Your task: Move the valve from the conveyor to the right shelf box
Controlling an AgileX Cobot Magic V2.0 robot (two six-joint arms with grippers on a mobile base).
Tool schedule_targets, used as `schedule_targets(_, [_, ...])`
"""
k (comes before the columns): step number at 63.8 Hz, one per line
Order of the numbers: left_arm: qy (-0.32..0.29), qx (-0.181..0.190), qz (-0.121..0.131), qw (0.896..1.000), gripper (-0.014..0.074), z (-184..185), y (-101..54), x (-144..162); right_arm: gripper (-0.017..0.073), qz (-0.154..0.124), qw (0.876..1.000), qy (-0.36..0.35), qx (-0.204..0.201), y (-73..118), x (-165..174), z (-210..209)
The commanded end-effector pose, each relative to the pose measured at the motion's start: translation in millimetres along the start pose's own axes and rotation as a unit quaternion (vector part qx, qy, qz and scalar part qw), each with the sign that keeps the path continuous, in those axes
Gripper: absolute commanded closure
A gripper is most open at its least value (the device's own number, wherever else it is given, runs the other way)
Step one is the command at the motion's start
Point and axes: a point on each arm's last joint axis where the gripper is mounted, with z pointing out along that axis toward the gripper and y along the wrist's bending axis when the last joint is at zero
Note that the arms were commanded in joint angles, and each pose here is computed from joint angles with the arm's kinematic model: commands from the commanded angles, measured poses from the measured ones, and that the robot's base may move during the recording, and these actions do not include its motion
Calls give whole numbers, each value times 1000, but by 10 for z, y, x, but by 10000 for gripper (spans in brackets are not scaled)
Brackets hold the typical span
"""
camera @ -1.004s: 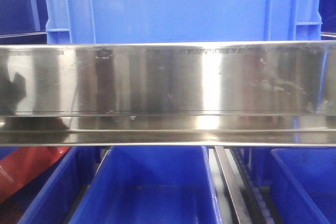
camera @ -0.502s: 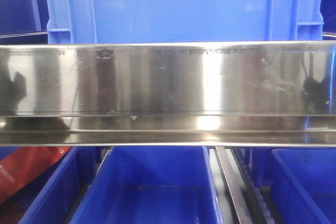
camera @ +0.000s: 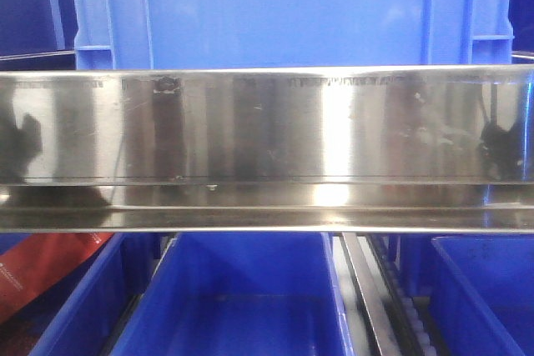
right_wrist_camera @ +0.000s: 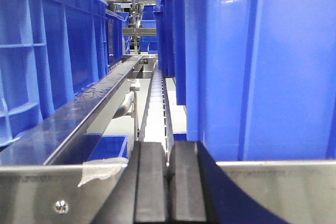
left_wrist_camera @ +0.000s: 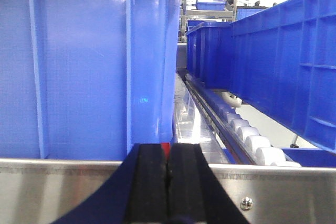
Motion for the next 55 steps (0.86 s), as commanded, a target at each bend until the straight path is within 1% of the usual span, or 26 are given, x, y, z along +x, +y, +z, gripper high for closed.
schedule_targets(1, [-13, -1, -1, 1000, 705, -5, 2, -29, 721, -3, 1000, -10, 3, -4, -9, -1])
schedule_targets(55, [-13, -1, -1, 1000, 705, -5, 2, -29, 721, -3, 1000, -10, 3, -4, -9, -1])
